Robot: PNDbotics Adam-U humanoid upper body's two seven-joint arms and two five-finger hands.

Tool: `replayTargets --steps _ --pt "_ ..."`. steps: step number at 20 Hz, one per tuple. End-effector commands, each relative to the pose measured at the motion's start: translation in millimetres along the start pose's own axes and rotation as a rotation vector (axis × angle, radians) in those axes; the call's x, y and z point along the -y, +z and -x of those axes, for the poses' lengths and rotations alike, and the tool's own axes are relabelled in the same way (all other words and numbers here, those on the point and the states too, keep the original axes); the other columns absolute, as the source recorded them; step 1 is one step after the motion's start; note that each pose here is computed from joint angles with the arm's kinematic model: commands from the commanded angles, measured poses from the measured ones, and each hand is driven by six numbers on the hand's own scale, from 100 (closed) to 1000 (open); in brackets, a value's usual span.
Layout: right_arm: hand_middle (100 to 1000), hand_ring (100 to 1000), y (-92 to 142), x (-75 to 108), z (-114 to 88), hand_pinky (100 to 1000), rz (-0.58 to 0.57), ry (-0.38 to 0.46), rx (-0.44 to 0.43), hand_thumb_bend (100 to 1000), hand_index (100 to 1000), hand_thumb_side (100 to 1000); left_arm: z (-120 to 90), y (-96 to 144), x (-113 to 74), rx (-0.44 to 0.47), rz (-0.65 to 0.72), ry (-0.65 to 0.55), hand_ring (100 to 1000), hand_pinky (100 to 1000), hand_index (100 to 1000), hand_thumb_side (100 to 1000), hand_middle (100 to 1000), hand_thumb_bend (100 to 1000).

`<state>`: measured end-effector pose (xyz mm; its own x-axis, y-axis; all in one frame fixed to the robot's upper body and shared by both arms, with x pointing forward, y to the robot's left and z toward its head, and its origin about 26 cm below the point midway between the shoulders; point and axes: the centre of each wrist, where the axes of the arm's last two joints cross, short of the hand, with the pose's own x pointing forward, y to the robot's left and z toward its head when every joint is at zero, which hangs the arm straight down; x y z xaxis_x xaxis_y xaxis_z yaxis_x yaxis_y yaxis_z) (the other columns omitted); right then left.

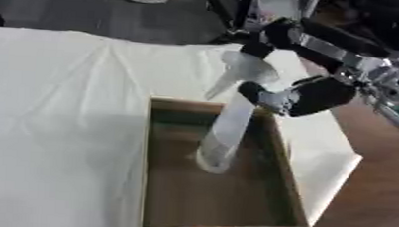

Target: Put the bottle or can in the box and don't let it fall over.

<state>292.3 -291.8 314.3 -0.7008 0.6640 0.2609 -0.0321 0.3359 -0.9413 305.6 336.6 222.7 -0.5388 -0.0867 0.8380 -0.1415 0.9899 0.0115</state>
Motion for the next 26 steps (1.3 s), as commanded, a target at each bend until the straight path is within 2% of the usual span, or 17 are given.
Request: replayTargets --steps 1,7,15,19,21,22,26 --pt "590 664 2 12.6 -5 714 0.023 0.048 0.015 292 751 478 -9 -4 -1.3 0.03 0.003 -0.015 839 809 799 971 820 262" --pt "643 710 3 29.5 -9 725 0.116 0.071 0.038 296 781 498 -8 -4 -2.6 0.027 -0.003 -0.018 838 809 799 971 820 263" --pt "631 708 9 49.3 -12 715 0.281 0.04 0.036 295 775 451 -9 -3 -3.9 0.034 -0.009 -0.023 838 808 800 969 820 260" --pt "618 703 14 53.9 -10 710 0.383 -0.028 0.014 246 764 455 -9 -3 -4.7 0.039 -0.015 -0.027 838 808 800 968 820 258" --pt "612 702 17 54.1 -8 710 0.434 -0.07 -0.003 122 759 481 -10 -2 -5.5 0.043 -0.02 -0.032 838 808 800 966 820 255" --pt "611 702 19 53.9 -6 709 0.457 -0.09 -0.01 100 759 492 -10 -2 -6.0 0.045 -0.024 -0.034 838 808 800 965 820 254" --pt "602 699 25 51.7 0 705 0.556 -0.168 -0.022 100 755 496 -11 0 -6.8 0.06 -0.038 -0.042 838 807 801 960 820 250"
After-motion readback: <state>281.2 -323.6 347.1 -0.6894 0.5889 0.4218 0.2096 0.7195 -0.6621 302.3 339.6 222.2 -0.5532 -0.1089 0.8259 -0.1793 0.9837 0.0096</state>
